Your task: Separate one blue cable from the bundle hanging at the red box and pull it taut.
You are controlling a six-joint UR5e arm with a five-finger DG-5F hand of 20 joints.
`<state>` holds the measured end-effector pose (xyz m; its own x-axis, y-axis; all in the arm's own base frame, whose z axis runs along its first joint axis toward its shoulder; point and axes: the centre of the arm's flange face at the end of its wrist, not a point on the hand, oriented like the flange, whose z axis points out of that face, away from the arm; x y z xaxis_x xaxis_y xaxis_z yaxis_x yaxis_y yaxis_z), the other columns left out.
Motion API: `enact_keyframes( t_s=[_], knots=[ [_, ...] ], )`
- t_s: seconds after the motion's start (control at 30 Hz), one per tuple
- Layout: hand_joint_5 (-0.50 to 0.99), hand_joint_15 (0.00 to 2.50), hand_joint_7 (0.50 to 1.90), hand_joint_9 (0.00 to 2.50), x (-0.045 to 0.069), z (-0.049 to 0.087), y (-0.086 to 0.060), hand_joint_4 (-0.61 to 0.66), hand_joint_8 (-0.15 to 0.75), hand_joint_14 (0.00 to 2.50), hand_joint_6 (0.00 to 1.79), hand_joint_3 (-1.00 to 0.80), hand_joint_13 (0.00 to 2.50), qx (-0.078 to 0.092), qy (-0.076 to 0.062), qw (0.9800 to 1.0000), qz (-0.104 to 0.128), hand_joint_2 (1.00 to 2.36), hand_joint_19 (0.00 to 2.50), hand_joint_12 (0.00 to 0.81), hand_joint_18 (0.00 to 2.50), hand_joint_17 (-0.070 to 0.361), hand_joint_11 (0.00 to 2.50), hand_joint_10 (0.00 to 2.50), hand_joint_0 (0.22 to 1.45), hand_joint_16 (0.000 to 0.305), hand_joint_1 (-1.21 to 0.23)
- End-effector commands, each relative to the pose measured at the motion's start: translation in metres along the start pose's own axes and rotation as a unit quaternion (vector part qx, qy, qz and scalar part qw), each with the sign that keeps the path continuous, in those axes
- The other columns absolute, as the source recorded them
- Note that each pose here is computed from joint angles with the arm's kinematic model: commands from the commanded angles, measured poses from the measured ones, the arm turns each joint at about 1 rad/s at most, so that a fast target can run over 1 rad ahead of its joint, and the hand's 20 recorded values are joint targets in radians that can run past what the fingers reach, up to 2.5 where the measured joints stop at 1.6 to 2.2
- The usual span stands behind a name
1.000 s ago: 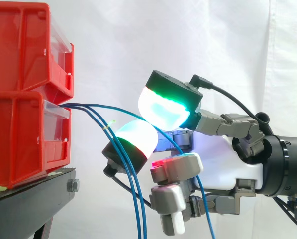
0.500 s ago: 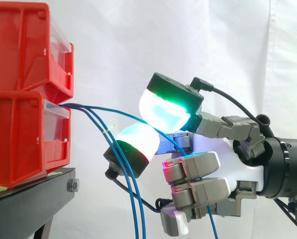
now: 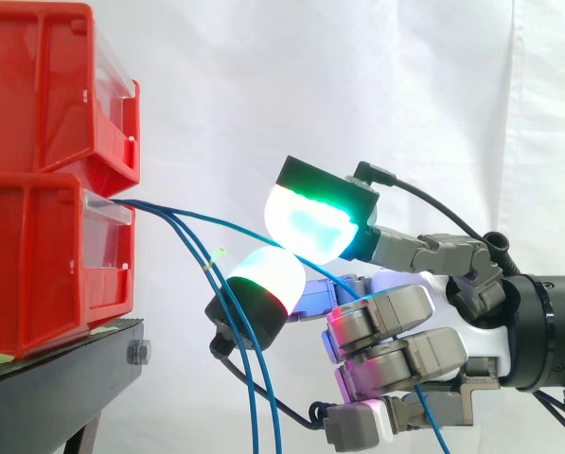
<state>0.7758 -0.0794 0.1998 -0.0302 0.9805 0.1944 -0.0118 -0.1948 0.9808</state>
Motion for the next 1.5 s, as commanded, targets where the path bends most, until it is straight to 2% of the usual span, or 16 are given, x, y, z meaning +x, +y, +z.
enact_keyframes(
  t_s=[0.0, 0.07, 0.17, 0.23, 0.27, 0.33, 0.37, 0.57, 0.67, 0.73, 0.77, 0.8, 0.83, 0.93, 1.1, 1.47],
  knots=[
    [-0.17, 1.95, 1.24, 1.51, 0.000, 0.000, 0.000, 0.00, 0.304, 0.31, 0.85, -0.22, 1.51, 0.000, 0.000, 1.0000, 0.000, 1.02, 0.81, 0.318, 1.16, 0.086, 1.98, 0.00, 0.63, 0.038, -0.69],
    [-0.17, 1.94, 1.24, 1.51, 0.001, 0.000, -0.001, 0.00, 0.303, 0.37, 0.85, -0.22, 1.49, 0.000, 0.001, 1.0000, -0.001, 1.02, 0.84, 0.319, 1.17, 0.086, 2.00, 0.00, 0.63, 0.038, -0.69],
    [-0.17, 1.89, 1.24, 1.51, 0.002, 0.001, -0.001, -0.02, 0.303, 0.61, 0.85, -0.20, 1.45, -0.002, 0.001, 1.0000, -0.003, 1.02, 0.94, 0.316, 1.21, 0.087, 1.99, 0.05, 0.63, 0.039, -0.69],
    [-0.17, 1.84, 1.24, 1.50, 0.002, 0.001, 0.000, -0.03, 0.305, 0.87, 0.85, -0.17, 1.44, -0.003, 0.001, 1.0000, -0.005, 1.02, 1.06, 0.320, 1.30, 0.091, 1.98, 0.14, 0.63, 0.040, -0.70],
    [-0.17, 1.83, 1.24, 1.50, 0.002, 0.001, 0.000, -0.03, 0.306, 0.90, 0.85, -0.17, 1.44, -0.003, 0.001, 1.0000, -0.007, 1.02, 1.07, 0.323, 1.31, 0.091, 1.97, 0.16, 0.63, 0.041, -0.70],
    [-0.17, 1.80, 1.23, 1.49, 0.002, 0.000, 0.000, -0.04, 0.312, 1.11, 0.86, -0.17, 1.42, -0.002, 0.001, 0.9999, -0.011, 1.02, 1.15, 0.323, 1.36, 0.092, 1.97, 0.34, 0.63, 0.041, -0.71],
    [-0.17, 1.79, 1.23, 1.48, 0.002, 0.000, 0.000, -0.04, 0.309, 1.19, 0.86, -0.17, 1.41, -0.001, 0.002, 0.9999, -0.011, 1.02, 1.17, 0.325, 1.39, 0.092, 2.00, 0.35, 0.63, 0.041, -0.71],
    [-0.17, 1.82, 1.24, 1.45, 0.002, -0.001, 0.000, -0.03, 0.307, 1.32, 0.86, -0.17, 1.38, 0.005, 0.002, 0.9996, -0.028, 1.02, 1.23, 0.325, 1.43, 0.092, 1.98, 0.48, 0.64, 0.041, -0.71],
    [-0.17, 1.85, 1.23, 1.44, 0.003, -0.004, 0.004, -0.03, 0.303, 1.44, 0.86, -0.18, 1.34, 0.014, 0.001, 0.9992, -0.038, 1.02, 1.35, 0.327, 1.46, 0.087, 1.99, 0.53, 0.64, 0.039, -0.71],
    [-0.17, 1.80, 1.23, 1.41, 0.004, -0.006, 0.010, -0.03, 0.299, 1.66, 0.86, -0.18, 1.30, 0.018, 0.000, 0.9988, -0.045, 1.02, 1.42, 0.337, 1.50, 0.083, 1.97, 0.71, 0.64, 0.037, -0.71],
    [-0.17, 1.85, 1.23, 1.40, 0.004, -0.007, 0.011, -0.03, 0.308, 1.64, 0.86, -0.17, 1.30, 0.020, 0.000, 0.9987, -0.047, 1.02, 1.44, 0.340, 1.51, 0.084, 1.99, 0.77, 0.64, 0.037, -0.71],
    [-0.17, 1.81, 1.23, 1.34, 0.004, -0.009, 0.015, -0.03, 0.305, 1.80, 0.86, -0.17, 1.27, 0.026, -0.001, 0.9982, -0.054, 1.02, 1.48, 0.338, 1.53, 0.086, 1.95, 1.11, 0.64, 0.038, -0.71],
    [-0.17, 1.78, 1.23, 1.31, 0.005, -0.010, 0.018, -0.03, 0.303, 1.88, 0.86, -0.17, 1.25, 0.028, -0.001, 0.9980, -0.056, 1.02, 1.50, 0.343, 1.55, 0.087, 1.95, 1.31, 0.64, 0.039, -0.71],
    [-0.18, 1.80, 1.23, 1.28, 0.006, -0.015, 0.028, -0.03, 0.300, 1.93, 0.86, -0.17, 1.23, 0.036, -0.001, 0.9966, -0.074, 1.02, 1.50, 0.340, 1.55, 0.086, 1.96, 1.41, 0.64, 0.038, -0.71],
    [-0.18, 1.78, 1.20, 1.21, 0.006, -0.017, 0.029, -0.03, 0.295, 2.07, 0.87, -0.18, 1.19, 0.044, -0.004, 0.9947, -0.093, 1.02, 1.51, 0.345, 1.55, 0.086, 1.88, 1.71, 0.64, 0.038, -0.70],
    [-0.18, 1.72, 1.18, 1.18, 0.007, -0.014, 0.029, -0.03, 0.298, 2.23, 0.87, -0.18, 1.13, 0.031, -0.007, 0.9950, -0.094, 1.02, 1.52, 0.344, 1.55, 0.086, 1.82, 1.81, 0.64, 0.038, -0.70]
  ],
)
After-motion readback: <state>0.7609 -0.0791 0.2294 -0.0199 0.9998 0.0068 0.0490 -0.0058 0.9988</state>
